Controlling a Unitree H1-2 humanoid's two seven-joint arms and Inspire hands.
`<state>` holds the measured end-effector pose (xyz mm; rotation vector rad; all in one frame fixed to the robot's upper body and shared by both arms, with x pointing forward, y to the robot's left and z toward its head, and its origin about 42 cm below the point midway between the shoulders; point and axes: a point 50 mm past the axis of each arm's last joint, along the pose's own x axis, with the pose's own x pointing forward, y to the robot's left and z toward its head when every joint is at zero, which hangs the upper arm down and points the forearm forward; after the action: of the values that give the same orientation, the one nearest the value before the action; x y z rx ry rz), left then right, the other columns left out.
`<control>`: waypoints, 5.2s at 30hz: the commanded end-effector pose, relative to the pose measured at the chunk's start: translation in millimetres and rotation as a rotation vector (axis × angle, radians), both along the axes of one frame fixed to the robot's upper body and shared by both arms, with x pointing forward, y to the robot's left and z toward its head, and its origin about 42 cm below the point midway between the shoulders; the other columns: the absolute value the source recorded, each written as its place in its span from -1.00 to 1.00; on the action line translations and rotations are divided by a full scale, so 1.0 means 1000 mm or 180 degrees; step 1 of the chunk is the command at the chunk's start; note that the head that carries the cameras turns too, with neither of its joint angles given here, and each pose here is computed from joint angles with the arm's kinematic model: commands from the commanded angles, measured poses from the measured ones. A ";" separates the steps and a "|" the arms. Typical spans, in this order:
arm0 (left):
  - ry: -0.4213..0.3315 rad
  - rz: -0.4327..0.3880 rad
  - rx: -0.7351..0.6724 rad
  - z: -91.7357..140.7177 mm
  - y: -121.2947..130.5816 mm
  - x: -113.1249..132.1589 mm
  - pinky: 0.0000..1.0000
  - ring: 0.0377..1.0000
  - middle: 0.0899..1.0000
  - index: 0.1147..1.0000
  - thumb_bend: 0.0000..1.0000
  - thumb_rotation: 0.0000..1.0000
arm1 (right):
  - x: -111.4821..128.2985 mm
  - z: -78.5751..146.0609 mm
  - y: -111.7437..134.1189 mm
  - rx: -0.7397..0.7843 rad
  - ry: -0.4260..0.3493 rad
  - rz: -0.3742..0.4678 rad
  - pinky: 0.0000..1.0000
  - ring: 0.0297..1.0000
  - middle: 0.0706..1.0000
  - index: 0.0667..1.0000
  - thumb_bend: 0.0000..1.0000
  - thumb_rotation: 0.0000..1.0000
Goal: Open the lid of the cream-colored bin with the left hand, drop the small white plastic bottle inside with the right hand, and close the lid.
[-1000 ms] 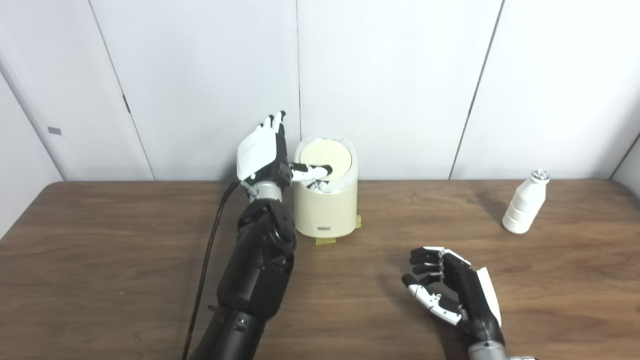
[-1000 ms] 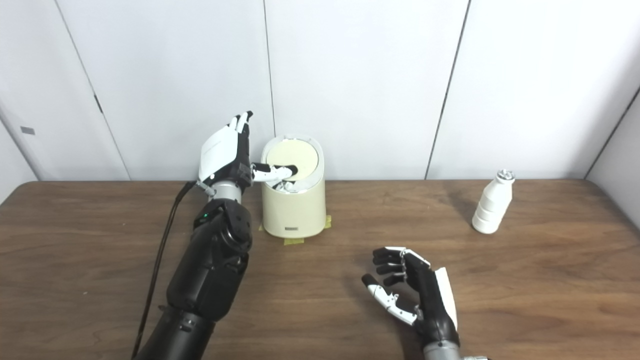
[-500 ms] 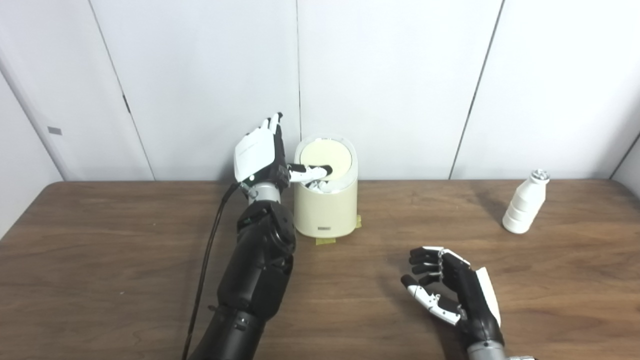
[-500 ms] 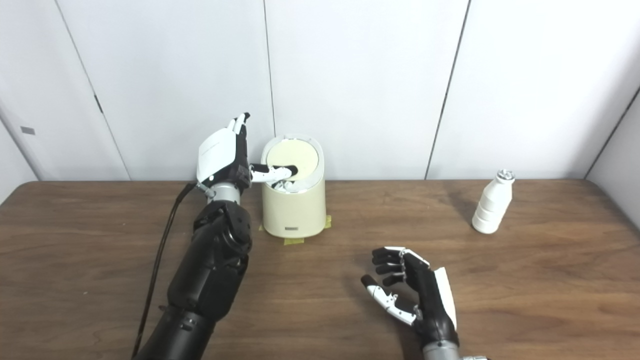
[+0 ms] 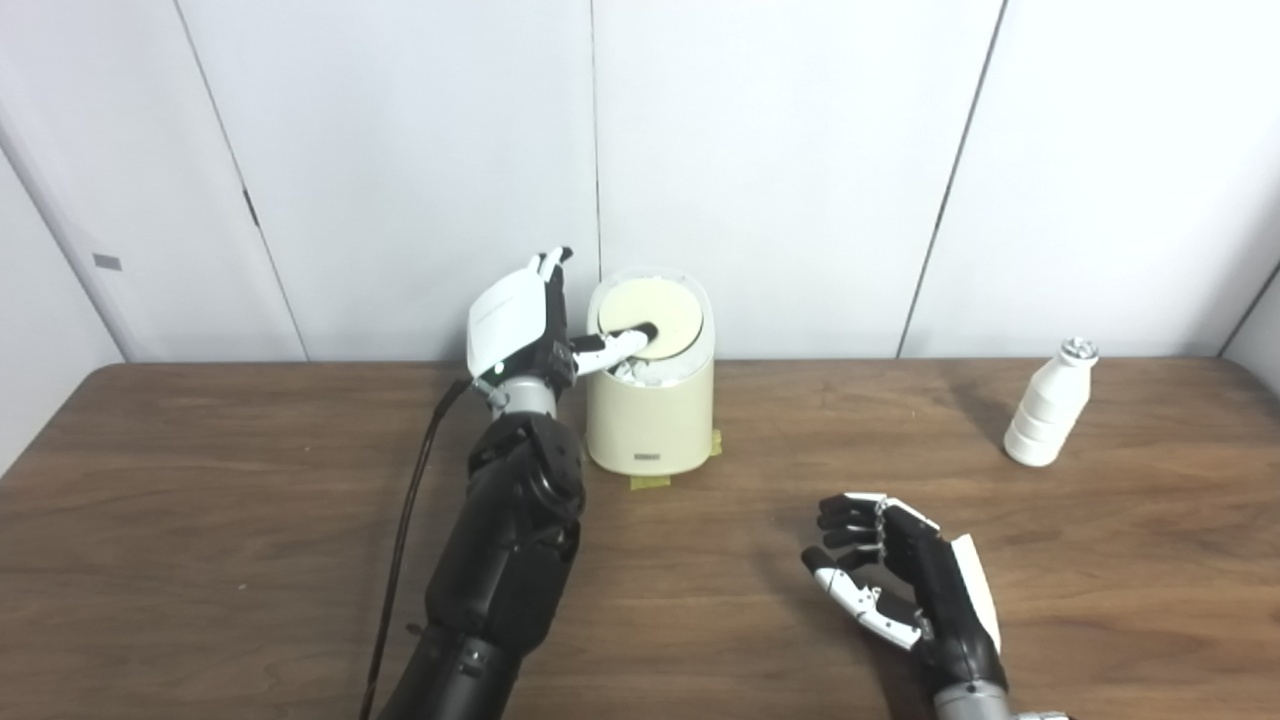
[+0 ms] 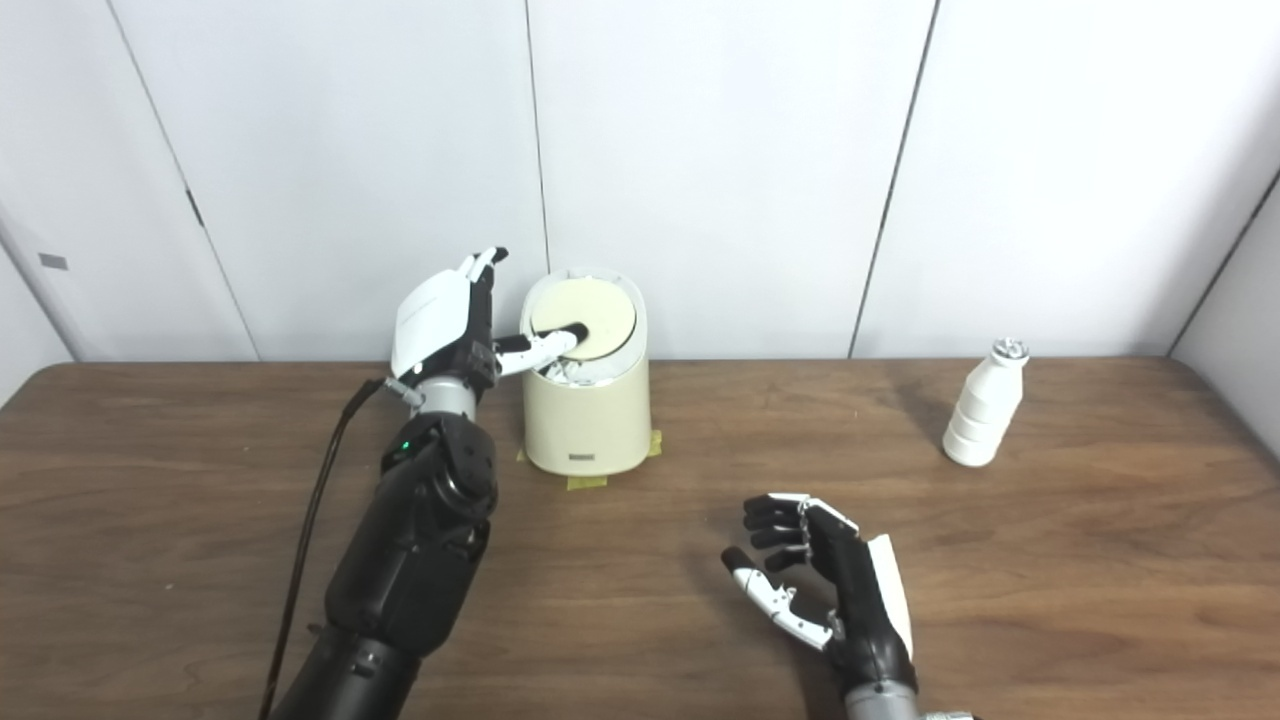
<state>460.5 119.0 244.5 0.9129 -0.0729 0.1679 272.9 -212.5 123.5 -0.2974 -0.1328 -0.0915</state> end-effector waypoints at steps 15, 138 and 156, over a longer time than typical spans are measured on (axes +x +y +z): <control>-0.1160 -0.0468 -0.1213 0.048 0.025 -0.030 0.23 0.48 0.48 0.45 -0.68 0.65 | 0.008 0.015 0.004 -0.0002 -0.0269 0.0019 -0.03 0.15 0.17 0.16 -0.43 -0.61; -0.0834 -0.0602 -0.1975 -0.096 0.186 -0.167 0.20 0.38 0.36 0.32 -0.28 0.26 | 0.116 0.062 -0.116 -0.0140 -0.0227 -0.1953 0.25 0.55 0.75 0.80 0.77 -0.43; -0.0861 -0.0609 -0.1947 -0.095 0.190 -0.171 0.18 0.35 0.34 0.30 -0.25 0.28 | 0.133 0.059 -0.132 -0.0364 -0.0098 -0.1869 0.38 0.68 0.83 0.86 0.83 -0.38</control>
<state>287.7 304.1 140.8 0.2441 -0.2920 0.1276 389.3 -341.9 149.4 -0.4394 0.0496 -0.6738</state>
